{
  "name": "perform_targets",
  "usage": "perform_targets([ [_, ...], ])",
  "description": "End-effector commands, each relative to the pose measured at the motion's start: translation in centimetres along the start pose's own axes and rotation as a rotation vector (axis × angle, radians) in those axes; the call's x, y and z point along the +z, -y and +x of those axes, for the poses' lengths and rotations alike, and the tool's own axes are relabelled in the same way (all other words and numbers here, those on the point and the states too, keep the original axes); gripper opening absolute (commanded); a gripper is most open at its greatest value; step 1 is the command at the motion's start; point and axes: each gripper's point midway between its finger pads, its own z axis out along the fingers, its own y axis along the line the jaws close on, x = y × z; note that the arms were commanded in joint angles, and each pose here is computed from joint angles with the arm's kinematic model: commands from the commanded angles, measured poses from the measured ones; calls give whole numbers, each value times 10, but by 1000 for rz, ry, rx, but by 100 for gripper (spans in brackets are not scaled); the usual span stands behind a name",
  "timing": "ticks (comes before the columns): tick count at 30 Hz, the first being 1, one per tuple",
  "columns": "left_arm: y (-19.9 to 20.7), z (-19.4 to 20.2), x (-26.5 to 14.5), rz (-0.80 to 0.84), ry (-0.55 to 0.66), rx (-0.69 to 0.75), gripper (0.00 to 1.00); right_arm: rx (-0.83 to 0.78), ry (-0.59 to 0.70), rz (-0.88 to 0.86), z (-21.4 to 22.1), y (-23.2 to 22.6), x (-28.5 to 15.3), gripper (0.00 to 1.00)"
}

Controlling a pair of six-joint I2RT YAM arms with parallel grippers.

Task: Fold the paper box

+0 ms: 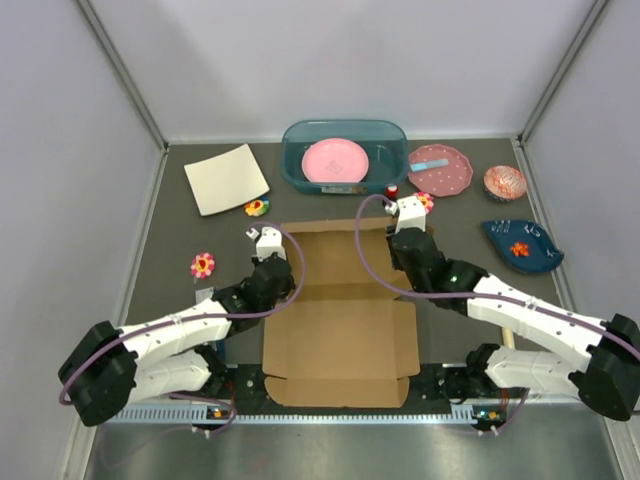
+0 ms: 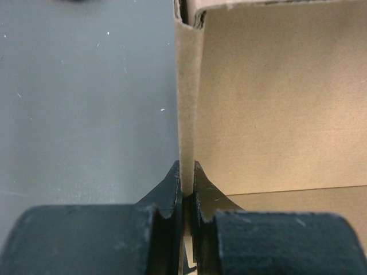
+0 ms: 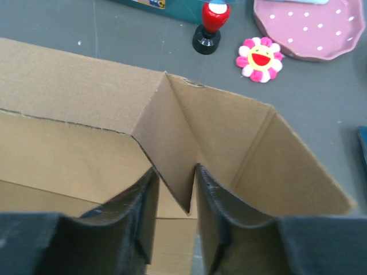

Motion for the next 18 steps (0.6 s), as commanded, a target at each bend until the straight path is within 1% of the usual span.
perform_targets([
  [1, 10, -28, -2, 29, 89, -77, 0, 99, 79, -46, -32, -12, -1, 24],
  [3, 10, -29, -2, 28, 92, -87, 0, 150, 71, -85, -31, -20, -3, 14],
  [5, 11, -29, -1, 29, 92, -92, 0, 221, 67, -115, -31, -26, -5, 13],
  [9, 11, -29, -1, 28, 93, -109, 0, 346, 67, -165, -33, -36, -10, 4],
  [11, 10, -29, -1, 19, 97, -114, 0, 381, 57, -203, -32, -44, -12, 4],
  [13, 6, -28, -1, -2, 97, -115, 0, 388, 61, -200, -37, -42, -15, 12],
  [14, 1, -32, -1, -30, 109, -121, 0, 383, 60, -178, -37, -34, -20, 26],
  [16, -9, -32, -3, -84, 111, -134, 0, 382, 76, -161, -42, -23, -29, 43],
  [17, -10, -37, -4, -97, 124, -141, 0, 401, 112, -150, -51, -13, -39, 50],
  [18, -17, -42, -5, -135, 144, -150, 0, 388, 101, -140, -46, -7, -43, 58],
])
